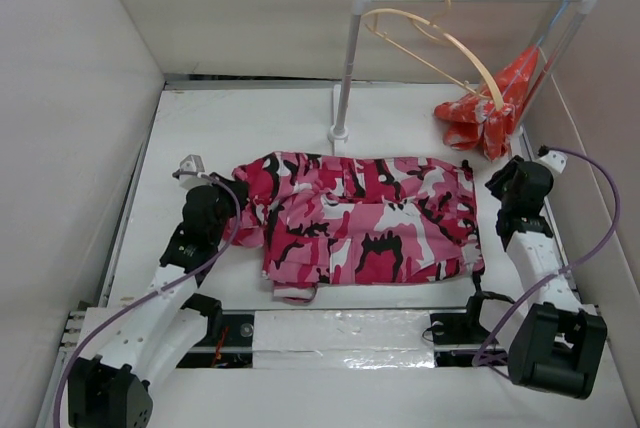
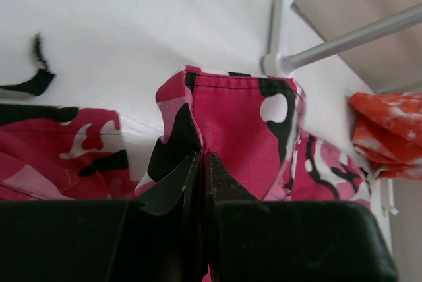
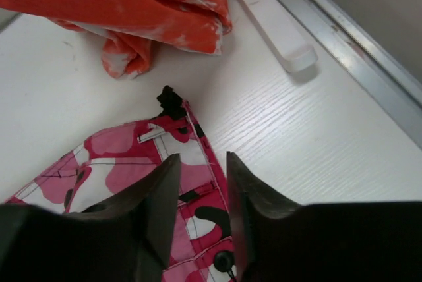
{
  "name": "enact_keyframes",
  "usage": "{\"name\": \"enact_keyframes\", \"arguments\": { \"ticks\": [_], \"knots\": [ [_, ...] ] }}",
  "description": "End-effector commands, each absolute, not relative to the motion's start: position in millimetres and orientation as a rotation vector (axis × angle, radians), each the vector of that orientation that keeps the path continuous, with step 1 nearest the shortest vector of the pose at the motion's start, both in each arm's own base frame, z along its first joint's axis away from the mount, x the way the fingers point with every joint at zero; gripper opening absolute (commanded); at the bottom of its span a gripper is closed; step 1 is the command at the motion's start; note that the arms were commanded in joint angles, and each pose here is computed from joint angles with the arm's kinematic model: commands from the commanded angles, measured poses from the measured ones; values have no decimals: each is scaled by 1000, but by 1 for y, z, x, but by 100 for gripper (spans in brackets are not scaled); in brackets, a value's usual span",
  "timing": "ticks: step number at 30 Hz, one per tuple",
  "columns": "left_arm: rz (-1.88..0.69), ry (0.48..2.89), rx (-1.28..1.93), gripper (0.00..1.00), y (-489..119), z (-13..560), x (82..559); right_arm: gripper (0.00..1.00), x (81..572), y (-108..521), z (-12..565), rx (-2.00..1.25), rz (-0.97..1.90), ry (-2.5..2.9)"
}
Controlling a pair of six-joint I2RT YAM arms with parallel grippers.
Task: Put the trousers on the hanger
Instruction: Flatten out the trousers at the center of the board.
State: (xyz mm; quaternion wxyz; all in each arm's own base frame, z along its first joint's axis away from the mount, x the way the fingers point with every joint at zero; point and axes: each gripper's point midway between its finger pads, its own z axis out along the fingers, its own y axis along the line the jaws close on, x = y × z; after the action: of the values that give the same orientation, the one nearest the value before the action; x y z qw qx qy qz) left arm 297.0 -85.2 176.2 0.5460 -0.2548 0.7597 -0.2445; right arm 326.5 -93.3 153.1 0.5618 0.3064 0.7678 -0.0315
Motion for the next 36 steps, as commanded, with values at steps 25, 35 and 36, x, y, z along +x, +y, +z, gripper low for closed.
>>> {"name": "enact_keyframes", "arguments": {
  "ticks": [25, 35, 36],
  "knots": [
    [-677, 2084, -184, 42, -234, 148, 318, 42, 292, 279, 170, -432, 652, 1853],
    [-604, 1689, -505, 49, -130, 261, 304, 0, 234, 375, 207, -731, 800, 1711],
    [-616, 1651, -522, 49, -124, 273, 299, 1, 230, 383, 207, -746, 810, 1708]
  ]
}}
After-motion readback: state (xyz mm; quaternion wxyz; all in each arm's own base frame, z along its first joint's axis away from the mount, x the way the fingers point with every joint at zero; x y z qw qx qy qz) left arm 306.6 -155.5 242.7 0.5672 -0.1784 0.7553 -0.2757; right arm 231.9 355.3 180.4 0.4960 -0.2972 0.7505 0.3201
